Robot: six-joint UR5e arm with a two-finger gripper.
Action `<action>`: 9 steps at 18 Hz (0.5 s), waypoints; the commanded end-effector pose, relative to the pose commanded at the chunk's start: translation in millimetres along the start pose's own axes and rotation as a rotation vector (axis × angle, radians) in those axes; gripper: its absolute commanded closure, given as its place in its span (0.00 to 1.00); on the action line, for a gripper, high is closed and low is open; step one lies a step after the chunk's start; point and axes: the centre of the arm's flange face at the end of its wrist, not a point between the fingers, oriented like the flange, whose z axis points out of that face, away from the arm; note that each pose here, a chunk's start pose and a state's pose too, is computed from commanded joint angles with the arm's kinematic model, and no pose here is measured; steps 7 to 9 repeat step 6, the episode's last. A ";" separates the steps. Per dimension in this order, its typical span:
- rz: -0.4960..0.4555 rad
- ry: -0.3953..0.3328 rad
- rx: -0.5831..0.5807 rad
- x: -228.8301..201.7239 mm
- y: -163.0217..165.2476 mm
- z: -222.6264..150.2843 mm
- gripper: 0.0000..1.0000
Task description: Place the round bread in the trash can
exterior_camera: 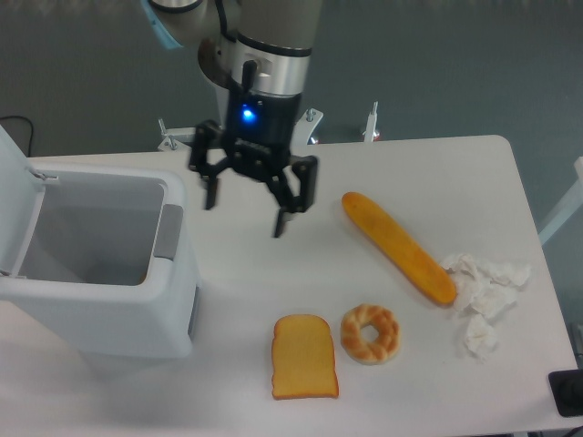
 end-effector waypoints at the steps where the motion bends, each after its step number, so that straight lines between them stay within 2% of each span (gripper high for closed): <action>1: 0.011 -0.013 -0.020 -1.5 3.0 1.1 0.00; 4: 0.041 -0.031 -0.055 -5.2 8.5 3.1 0.00; 9: 0.034 -0.042 -0.067 -10.8 14.1 1.6 0.00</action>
